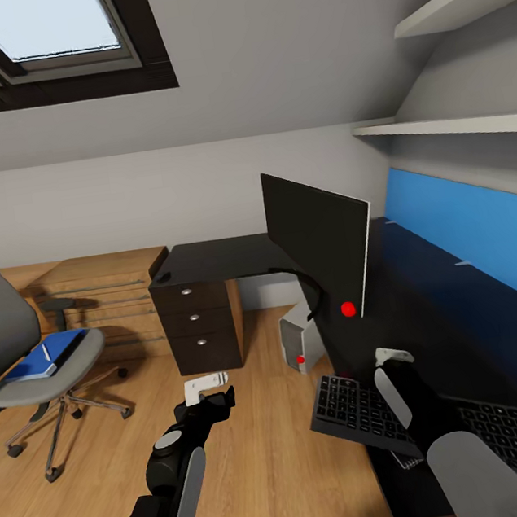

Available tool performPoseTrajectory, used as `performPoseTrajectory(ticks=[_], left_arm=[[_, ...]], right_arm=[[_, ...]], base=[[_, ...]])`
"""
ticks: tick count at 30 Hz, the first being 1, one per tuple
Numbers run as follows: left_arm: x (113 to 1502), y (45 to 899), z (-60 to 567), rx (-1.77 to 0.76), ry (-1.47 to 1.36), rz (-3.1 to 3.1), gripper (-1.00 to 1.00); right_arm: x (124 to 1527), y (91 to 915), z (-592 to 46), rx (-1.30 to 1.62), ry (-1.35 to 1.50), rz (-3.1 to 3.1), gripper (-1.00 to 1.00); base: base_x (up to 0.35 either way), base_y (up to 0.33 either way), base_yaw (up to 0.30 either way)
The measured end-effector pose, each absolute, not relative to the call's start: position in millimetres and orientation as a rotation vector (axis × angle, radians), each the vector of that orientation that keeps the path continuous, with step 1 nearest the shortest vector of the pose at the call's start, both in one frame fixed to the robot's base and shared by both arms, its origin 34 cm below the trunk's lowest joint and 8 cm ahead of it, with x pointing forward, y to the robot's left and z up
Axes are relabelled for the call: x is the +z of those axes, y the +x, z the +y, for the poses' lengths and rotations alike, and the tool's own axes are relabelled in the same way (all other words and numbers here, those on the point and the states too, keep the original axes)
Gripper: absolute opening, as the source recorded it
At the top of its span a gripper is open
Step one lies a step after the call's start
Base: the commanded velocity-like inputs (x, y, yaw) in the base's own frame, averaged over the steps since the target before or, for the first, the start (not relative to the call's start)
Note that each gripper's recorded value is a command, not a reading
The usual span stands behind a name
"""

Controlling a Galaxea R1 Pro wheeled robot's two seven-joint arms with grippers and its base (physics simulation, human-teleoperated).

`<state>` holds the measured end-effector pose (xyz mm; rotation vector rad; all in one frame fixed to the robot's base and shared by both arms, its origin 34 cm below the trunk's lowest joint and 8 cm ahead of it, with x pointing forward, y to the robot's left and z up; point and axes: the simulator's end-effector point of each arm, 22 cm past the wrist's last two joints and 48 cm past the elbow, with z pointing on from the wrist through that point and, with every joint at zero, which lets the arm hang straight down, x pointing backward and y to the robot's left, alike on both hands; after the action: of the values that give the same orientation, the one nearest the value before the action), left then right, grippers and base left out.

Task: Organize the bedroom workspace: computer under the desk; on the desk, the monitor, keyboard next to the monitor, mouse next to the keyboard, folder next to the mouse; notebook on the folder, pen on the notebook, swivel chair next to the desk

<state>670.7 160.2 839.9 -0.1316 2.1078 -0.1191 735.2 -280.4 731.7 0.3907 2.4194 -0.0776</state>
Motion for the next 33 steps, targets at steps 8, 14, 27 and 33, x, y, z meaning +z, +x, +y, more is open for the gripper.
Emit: performPoseTrajectory(ticks=[8,14,27,33], left_arm=[[840.0,670.7,160.2,-0.118,-0.131,2.108,1.0],[839.6,670.8,160.1,-0.119,-0.131,2.109,1.0],[838.7,670.1,159.7,-0.12,-0.131,2.112,1.0],[838.5,670.1,159.7,-0.12,-0.131,2.112,1.0]], right_arm=[[731.7,735.3,-279.3,-0.078,0.389,2.419,1.0],[732.5,736.8,-276.5,-0.055,0.401,2.412,1.0],[732.3,735.2,-279.7,-0.073,0.4,2.416,1.0],[731.8,735.0,-280.3,-0.08,0.394,2.417,1.0]], base=[[-0.012,0.004,0.0],[-0.145,0.0,0.0],[0.035,0.017,0.0],[0.178,0.065,0.0]])
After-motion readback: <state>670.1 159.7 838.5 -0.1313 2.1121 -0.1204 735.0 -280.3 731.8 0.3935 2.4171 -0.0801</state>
